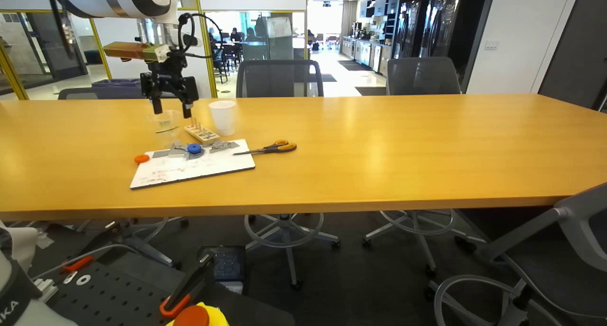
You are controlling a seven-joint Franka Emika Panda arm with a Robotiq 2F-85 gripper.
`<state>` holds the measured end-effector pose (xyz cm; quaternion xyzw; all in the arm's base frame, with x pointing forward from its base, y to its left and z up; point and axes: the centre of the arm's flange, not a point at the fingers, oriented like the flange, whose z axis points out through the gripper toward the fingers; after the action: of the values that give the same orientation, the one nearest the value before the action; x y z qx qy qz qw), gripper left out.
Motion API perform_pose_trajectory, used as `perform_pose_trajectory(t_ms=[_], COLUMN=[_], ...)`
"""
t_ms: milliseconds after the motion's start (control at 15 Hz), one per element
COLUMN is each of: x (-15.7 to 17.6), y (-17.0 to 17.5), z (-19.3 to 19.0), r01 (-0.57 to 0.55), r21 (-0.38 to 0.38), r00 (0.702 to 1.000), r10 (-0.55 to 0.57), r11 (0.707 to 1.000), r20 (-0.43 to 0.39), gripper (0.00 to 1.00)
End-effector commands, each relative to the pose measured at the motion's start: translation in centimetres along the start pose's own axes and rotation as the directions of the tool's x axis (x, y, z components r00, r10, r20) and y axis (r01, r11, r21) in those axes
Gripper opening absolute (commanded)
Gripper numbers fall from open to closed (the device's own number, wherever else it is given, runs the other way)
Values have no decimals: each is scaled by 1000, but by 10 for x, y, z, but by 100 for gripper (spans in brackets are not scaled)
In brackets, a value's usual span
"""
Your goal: Put the orange rings in the white cup, place the blue ring in the clear cup
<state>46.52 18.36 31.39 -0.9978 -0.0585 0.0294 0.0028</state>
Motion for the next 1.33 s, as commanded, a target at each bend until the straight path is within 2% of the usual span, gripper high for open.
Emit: perform_pose_trajectory(t_ms=[0, 467, 733, 1267], x=[-19, -17, -20, -45], y=[-14, -30, -46, -78], z=[21, 60, 79, 102], r01=[8, 3, 15, 62], r21=[27, 124, 132, 115], r00=[1000, 997, 997, 987], r10=[-7, 6, -5, -44], r11=[1000, 992, 991, 991], r20=[-29, -73, -82, -152], gripper=[100, 100, 100, 100])
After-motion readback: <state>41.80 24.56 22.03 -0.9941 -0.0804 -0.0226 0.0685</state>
